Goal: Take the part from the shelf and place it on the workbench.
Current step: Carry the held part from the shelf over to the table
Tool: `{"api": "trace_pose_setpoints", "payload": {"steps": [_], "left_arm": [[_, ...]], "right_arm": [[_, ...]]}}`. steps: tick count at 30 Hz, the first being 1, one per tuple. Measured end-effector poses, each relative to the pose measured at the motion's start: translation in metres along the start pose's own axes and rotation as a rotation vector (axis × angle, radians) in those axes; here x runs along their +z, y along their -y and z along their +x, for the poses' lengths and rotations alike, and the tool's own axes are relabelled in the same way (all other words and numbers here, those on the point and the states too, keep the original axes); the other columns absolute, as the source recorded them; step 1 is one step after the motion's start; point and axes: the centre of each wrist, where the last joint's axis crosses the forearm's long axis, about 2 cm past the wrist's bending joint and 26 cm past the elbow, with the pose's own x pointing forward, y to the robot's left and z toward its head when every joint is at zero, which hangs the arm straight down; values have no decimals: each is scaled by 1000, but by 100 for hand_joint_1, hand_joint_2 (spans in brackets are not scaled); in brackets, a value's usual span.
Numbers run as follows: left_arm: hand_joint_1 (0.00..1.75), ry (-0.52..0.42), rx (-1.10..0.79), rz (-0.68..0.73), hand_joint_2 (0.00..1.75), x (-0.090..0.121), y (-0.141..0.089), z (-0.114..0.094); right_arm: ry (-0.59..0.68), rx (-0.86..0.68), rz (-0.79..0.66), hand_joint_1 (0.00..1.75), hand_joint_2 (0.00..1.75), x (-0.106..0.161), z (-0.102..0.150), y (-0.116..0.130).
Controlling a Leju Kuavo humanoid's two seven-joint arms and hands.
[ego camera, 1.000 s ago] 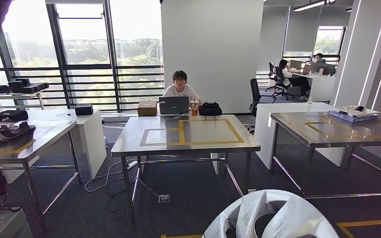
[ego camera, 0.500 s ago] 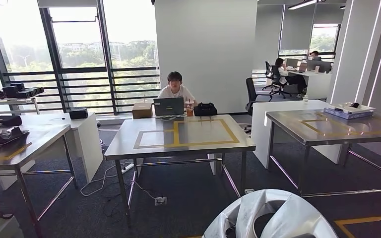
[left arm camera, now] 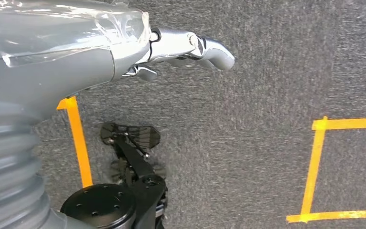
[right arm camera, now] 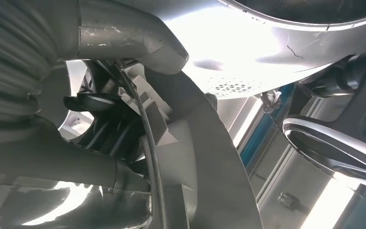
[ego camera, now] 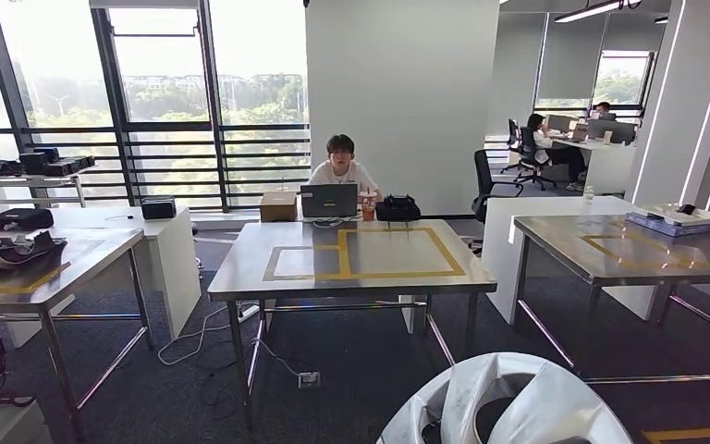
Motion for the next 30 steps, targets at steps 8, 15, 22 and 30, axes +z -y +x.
{"api": "trace_pose_setpoints", "payload": {"steps": [8,15,22,30], "left_arm": [[0,5,-3,0,175,-1,-1,1],[0,1,-8,-2,175,0,-1,0],[0,1,-14,10,175,2,-2,0],[0,2,-5,11,175,2,-1,-1]], "right_arm": [[1,3,1,175,175,-1,0,1],[3,3,-1,175,175,-1,0,1],[10,1,2,175,175,-4,0,3],[11,-3,3,175,175,-6,1,6]]}}
